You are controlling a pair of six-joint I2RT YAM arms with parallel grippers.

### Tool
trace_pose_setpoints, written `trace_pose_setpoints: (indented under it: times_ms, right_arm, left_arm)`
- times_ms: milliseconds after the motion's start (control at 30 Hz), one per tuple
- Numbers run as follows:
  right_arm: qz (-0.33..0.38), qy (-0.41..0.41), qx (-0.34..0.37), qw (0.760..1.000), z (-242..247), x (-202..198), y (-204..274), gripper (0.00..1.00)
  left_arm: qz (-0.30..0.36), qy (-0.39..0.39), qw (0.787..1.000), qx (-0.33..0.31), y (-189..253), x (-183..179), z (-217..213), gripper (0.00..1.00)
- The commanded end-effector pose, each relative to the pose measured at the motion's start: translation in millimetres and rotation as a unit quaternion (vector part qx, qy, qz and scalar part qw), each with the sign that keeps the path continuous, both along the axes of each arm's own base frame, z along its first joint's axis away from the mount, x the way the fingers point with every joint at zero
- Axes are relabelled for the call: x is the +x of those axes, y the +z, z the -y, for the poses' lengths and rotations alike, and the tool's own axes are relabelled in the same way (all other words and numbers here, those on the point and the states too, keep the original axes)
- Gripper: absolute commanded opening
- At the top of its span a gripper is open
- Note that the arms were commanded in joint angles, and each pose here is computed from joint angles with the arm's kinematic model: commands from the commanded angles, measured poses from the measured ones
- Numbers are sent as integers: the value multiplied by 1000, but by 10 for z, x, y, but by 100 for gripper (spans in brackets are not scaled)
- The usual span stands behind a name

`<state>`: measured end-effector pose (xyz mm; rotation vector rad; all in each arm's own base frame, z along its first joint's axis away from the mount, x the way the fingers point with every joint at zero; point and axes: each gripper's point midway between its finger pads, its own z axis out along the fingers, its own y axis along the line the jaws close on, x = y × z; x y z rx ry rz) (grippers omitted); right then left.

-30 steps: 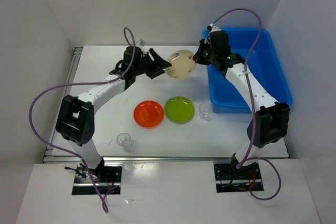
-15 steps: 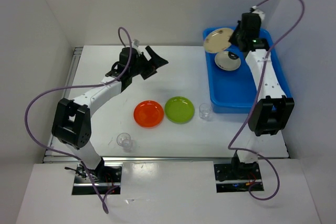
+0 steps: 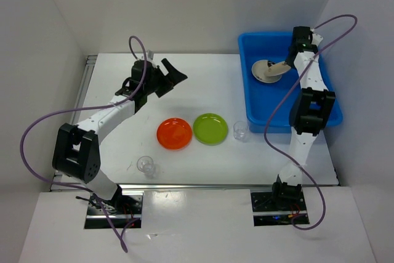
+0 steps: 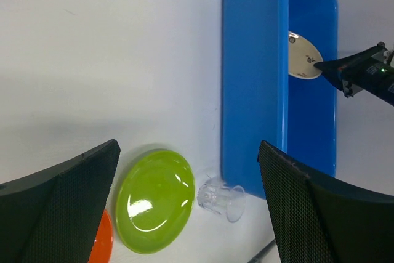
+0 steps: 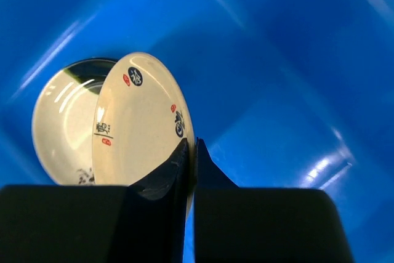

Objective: Place the mixed dishes into the plastic bin

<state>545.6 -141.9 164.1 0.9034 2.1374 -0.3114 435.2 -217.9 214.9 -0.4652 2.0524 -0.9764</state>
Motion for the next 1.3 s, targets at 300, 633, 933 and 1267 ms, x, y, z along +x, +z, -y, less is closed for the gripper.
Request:
trace_pose_setpoints:
  times_ms: [300,633,933,1267]
  right_arm:
    - [-1,-2,12,1000,-60,373,-230,1]
    - [-32,23,55,998,-259,445,-692,21]
    - [-2,75,66,995,-703,390,-132,35]
    - [51,303,61,950,-2459,-923,866,66]
  left_arm:
    - [13,12,999,27,-56,49,-121,100]
    - [6,24,999,24,-119,113,-192,100]
    - [6,52,996,67,-233,227,-393,100]
    - [-122,24,974,189,-1224,-110,-920,95]
